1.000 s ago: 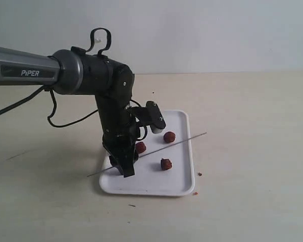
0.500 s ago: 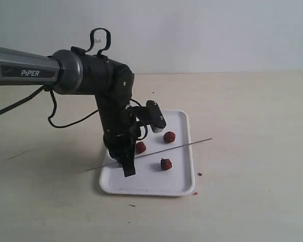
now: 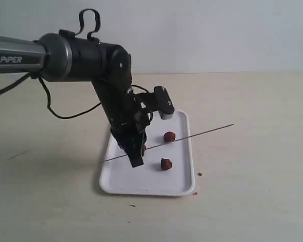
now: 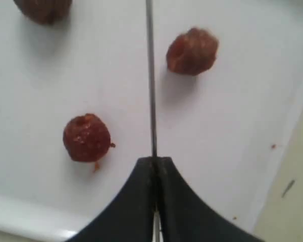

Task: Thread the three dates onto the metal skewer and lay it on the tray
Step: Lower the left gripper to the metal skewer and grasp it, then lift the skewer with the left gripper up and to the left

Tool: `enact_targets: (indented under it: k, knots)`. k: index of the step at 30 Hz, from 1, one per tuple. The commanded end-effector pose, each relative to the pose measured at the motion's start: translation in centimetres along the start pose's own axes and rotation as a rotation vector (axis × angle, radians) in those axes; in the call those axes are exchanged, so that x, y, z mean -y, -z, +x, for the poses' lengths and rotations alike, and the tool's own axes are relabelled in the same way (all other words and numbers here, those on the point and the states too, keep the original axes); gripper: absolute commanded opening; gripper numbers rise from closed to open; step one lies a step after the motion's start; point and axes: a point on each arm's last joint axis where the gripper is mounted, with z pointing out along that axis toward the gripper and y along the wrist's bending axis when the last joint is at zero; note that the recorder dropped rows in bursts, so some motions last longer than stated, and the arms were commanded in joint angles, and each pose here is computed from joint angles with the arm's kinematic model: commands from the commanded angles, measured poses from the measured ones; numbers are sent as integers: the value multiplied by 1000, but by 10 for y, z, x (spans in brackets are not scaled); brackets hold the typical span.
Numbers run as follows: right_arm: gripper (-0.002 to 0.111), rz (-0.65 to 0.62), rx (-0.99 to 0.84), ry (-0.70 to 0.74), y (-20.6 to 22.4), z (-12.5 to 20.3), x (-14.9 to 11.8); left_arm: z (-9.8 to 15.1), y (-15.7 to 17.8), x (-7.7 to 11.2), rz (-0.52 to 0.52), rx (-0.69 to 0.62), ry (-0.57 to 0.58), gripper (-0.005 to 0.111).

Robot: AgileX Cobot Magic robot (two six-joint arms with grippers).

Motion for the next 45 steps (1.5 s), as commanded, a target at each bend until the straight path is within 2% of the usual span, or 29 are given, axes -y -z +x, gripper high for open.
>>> enact_targets:
  k: [1, 7, 12, 16, 25, 28, 31, 33, 36, 38, 45]
  knots:
    - [0, 4, 11, 2, 0, 0, 0, -9, 37, 7, -27, 93, -21, 0]
    - [0, 4, 11, 2, 0, 0, 0, -2, 90, 11, -58, 141, -17, 0]
    - [0, 4, 11, 2, 0, 0, 0, 21, 118, 17, 25, 72, 9, 0]
    - [0, 4, 11, 2, 0, 0, 0, 37, 121, 11, 24, 30, 34, 0]
    - [0, 4, 14, 2, 0, 0, 0, 61, 98, 10, 2, -103, 71, 0]
    - [0, 6, 56, 2, 0, -4, 1, 74, 95, 6, -66, -228, 88, 0]
    - [0, 9, 145, 3, 1, -12, 1, 85, 98, -4, -201, -336, 187, 0]
    - [0, 13, 243, 16, 3, -20, 1, 86, 99, -8, -249, -342, 198, 0]
    - [0, 18, 359, 18, 6, -31, 1, 80, 98, -14, -301, -267, 170, 0]
    - [0, 15, 427, -20, 8, -36, 2, 75, 98, -18, -339, -212, 157, 0]
    - [0, -69, 599, -383, 16, -50, 4, 82, 100, -29, -366, -173, 192, 0]
